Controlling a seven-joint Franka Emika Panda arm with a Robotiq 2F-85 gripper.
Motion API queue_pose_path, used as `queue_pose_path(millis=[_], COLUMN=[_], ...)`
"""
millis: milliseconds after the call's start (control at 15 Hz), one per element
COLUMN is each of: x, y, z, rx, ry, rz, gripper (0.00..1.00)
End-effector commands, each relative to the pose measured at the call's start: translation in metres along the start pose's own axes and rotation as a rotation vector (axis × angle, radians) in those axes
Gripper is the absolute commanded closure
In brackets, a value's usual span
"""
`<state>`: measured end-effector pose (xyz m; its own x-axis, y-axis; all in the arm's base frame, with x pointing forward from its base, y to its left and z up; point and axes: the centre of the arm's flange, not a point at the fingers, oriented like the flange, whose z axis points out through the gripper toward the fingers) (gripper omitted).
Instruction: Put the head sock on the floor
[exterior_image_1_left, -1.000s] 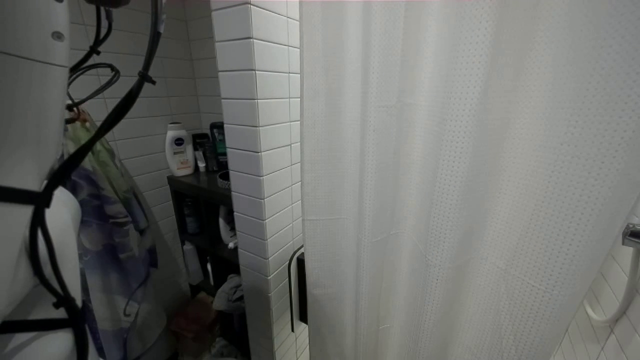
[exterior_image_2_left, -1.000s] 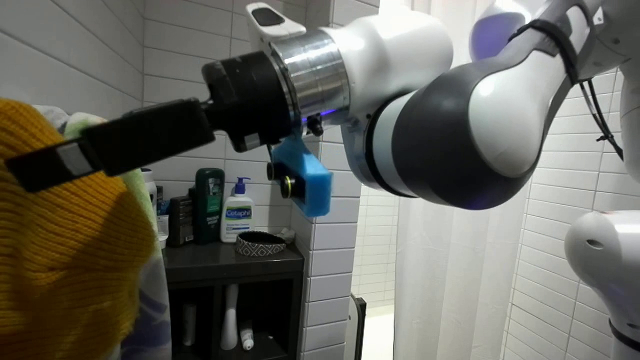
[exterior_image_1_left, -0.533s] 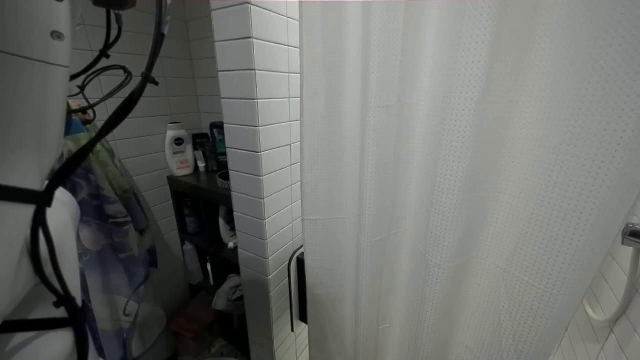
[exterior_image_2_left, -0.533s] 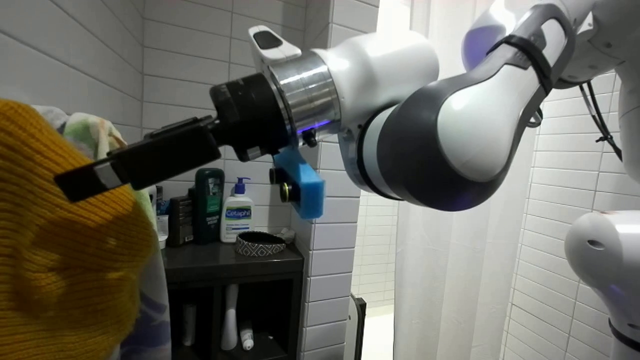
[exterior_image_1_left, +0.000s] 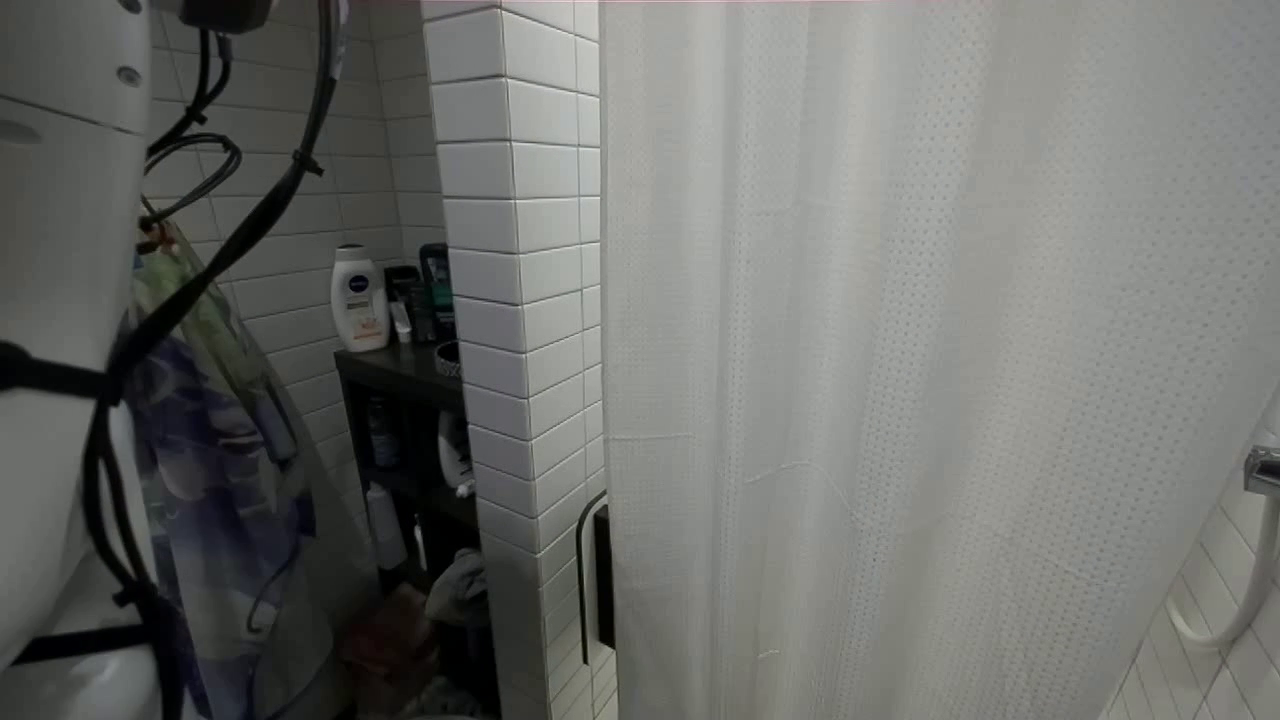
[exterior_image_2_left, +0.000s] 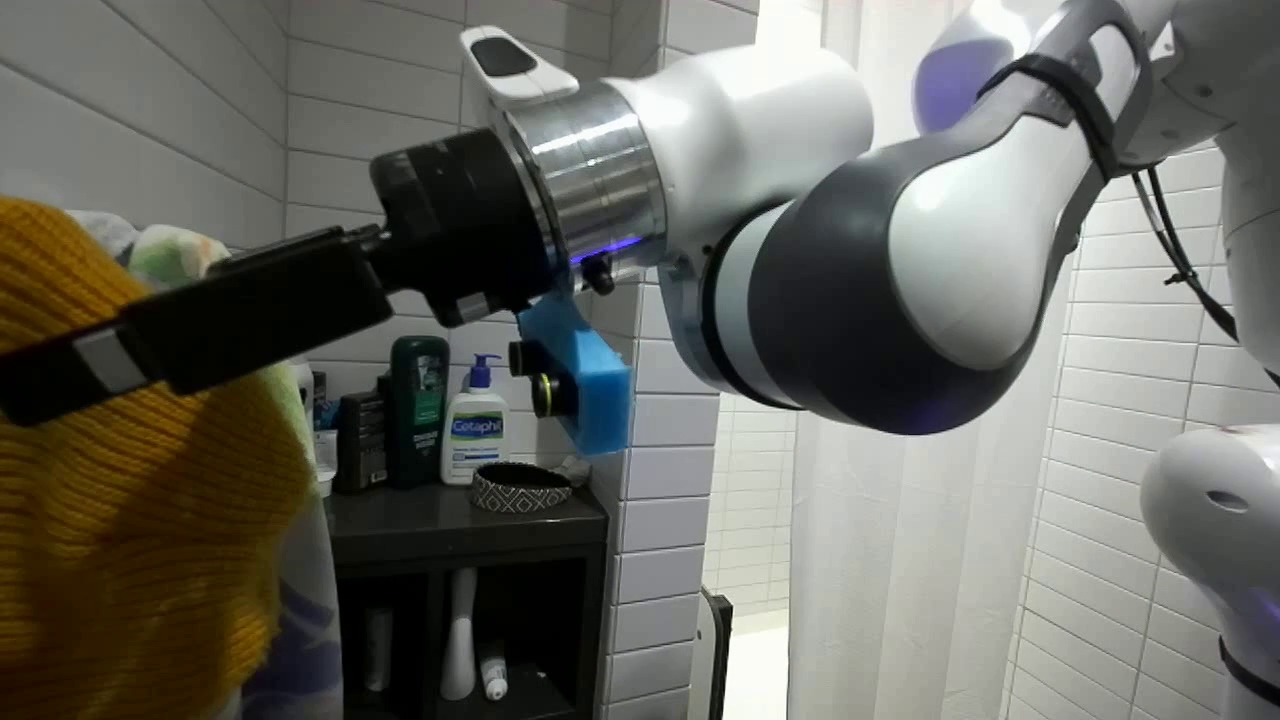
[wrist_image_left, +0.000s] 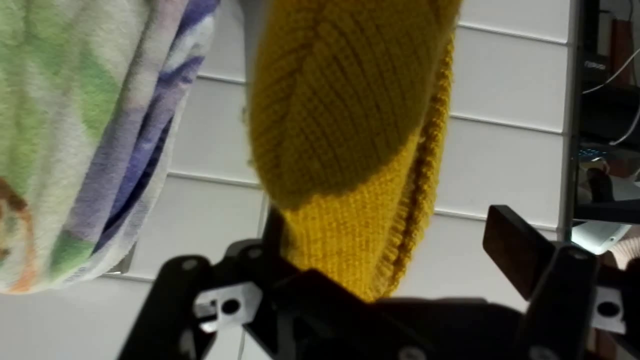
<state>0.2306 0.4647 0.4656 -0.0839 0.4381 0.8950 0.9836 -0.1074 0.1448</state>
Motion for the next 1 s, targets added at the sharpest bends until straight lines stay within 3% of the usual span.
queue_pose_path(millis=[0, 200, 267, 400, 933], x=[-0.011, -0.0141, -0.0156, -0.0174, -0.0102], y=[-0.006, -0.0044, -0.0039, -0.0028, 0.0024], z=[0.0278, 0.0287, 0.0291, 0.0304, 0.0244], rx=[0.008, 0.007, 0.004, 0.001, -0.02], ry=[0.027, 0.016, 0.011, 0.007, 0.025], rz=[-0.01, -0.011, -0.011, -0.01, -0.009], gripper=[0.0, 0.0, 0.25, 0.32, 0.94])
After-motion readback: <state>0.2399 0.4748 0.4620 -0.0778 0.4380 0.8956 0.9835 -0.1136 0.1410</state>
